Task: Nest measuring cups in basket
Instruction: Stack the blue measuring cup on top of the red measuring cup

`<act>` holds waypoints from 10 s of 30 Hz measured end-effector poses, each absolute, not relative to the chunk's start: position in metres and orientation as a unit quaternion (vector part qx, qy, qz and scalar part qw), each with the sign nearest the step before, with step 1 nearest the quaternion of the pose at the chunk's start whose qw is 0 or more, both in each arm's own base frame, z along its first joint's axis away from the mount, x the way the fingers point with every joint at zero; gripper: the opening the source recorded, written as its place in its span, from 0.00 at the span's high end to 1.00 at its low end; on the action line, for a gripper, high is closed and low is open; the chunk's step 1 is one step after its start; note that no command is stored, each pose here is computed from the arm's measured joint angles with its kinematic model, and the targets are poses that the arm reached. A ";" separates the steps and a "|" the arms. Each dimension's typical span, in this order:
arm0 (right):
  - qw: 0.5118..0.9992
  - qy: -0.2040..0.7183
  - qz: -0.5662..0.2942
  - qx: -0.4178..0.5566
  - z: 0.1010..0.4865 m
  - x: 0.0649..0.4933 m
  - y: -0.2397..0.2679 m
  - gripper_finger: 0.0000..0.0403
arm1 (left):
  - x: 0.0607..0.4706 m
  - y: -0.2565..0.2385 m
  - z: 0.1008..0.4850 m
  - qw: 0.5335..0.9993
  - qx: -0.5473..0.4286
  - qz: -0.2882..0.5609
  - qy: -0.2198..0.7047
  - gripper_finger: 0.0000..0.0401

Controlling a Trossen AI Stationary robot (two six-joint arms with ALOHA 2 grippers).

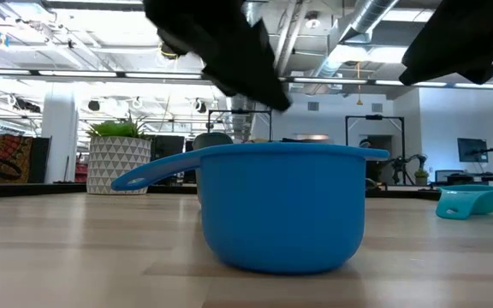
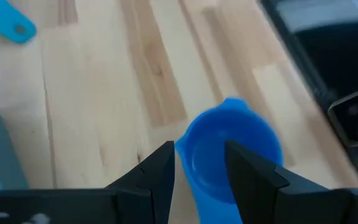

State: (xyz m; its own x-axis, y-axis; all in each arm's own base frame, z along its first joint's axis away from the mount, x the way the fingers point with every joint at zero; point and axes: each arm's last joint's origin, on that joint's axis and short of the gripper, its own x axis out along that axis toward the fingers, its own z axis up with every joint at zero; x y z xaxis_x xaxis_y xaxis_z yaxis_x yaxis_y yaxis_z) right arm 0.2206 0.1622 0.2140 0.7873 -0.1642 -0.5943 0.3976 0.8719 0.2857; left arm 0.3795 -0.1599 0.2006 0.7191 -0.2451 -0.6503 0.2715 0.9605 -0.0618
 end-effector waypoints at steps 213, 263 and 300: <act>0.845 0.224 0.160 0.458 0.170 0.348 -0.193 0.99 | 0.279 0.019 0.298 0.890 -0.126 0.433 0.073 0.79; 0.741 0.284 0.093 0.601 0.178 0.349 -0.231 0.95 | 0.275 0.022 0.293 0.870 -0.104 0.473 0.093 0.79; 0.720 0.315 0.073 0.614 0.175 0.370 -0.222 0.72 | 0.272 0.019 0.285 0.870 -0.116 0.462 0.127 0.79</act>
